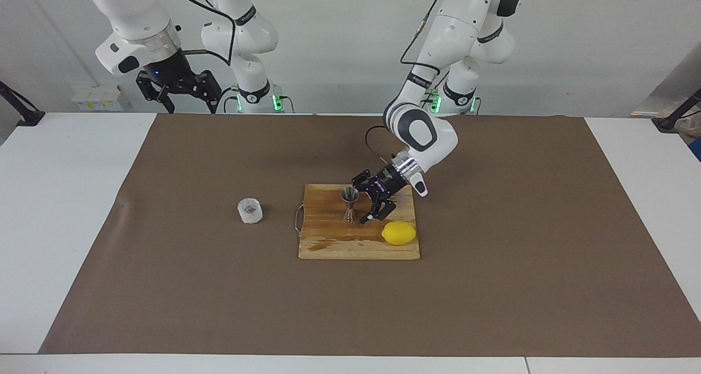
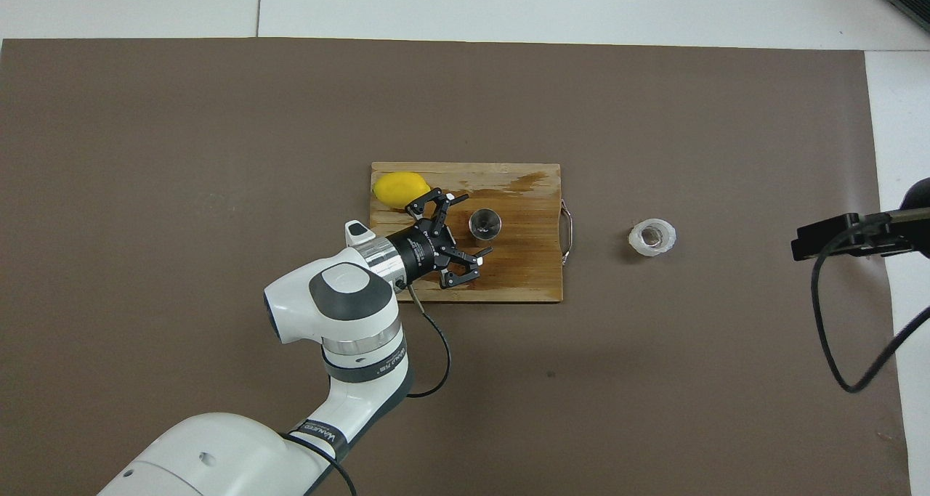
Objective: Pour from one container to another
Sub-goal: 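Withdraw the left gripper while the right gripper moves toward the white cup, then reach the white cup with the right gripper while the left gripper retracts, then grasp and lift the white cup with the right gripper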
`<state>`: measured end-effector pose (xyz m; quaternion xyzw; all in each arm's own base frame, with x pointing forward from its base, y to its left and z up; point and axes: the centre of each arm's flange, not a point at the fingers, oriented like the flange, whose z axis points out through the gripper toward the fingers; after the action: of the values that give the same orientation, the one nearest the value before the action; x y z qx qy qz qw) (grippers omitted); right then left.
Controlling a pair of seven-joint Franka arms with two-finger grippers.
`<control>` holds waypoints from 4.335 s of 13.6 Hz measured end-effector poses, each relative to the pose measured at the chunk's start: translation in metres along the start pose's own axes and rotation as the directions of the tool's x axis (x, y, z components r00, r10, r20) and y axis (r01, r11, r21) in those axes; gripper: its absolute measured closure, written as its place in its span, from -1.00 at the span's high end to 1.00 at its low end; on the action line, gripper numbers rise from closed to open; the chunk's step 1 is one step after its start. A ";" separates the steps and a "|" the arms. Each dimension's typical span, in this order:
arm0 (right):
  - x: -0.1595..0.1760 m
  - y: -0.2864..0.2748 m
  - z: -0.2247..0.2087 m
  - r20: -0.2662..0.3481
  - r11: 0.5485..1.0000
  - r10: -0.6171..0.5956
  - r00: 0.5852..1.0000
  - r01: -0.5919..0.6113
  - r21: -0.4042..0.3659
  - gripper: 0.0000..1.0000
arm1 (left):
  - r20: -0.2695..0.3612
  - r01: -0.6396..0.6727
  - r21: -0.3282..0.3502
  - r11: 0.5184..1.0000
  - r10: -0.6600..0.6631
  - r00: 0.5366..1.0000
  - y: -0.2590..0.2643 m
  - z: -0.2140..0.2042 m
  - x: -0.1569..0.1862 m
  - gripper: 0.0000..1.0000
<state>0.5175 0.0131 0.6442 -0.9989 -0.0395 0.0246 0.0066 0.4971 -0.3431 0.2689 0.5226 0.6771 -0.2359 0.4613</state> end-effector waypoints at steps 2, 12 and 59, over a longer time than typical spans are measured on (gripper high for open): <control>0.003 0.007 0.001 -0.029 0.989 -0.145 0.989 0.145 -0.005 1.00 | -0.026 -0.066 0.017 0.998 0.067 0.997 0.010 -0.005 0.002 1.00; 0.007 0.086 0.055 -0.246 0.594 -0.769 0.590 0.802 0.064 1.00 | -0.079 -0.441 0.148 0.885 0.455 0.887 0.048 -0.032 -0.029 1.00; 0.116 -0.070 0.284 -0.673 0.252 -0.710 0.210 0.967 0.035 -0.05 | 0.489 -0.503 0.739 -0.447 0.871 -0.056 0.213 -0.398 -0.125 1.00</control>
<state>0.6139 0.0955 0.3562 -0.7239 -0.5861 -0.2514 0.2630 0.5471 -0.0127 0.5969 0.9979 -0.0604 -0.0185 0.0106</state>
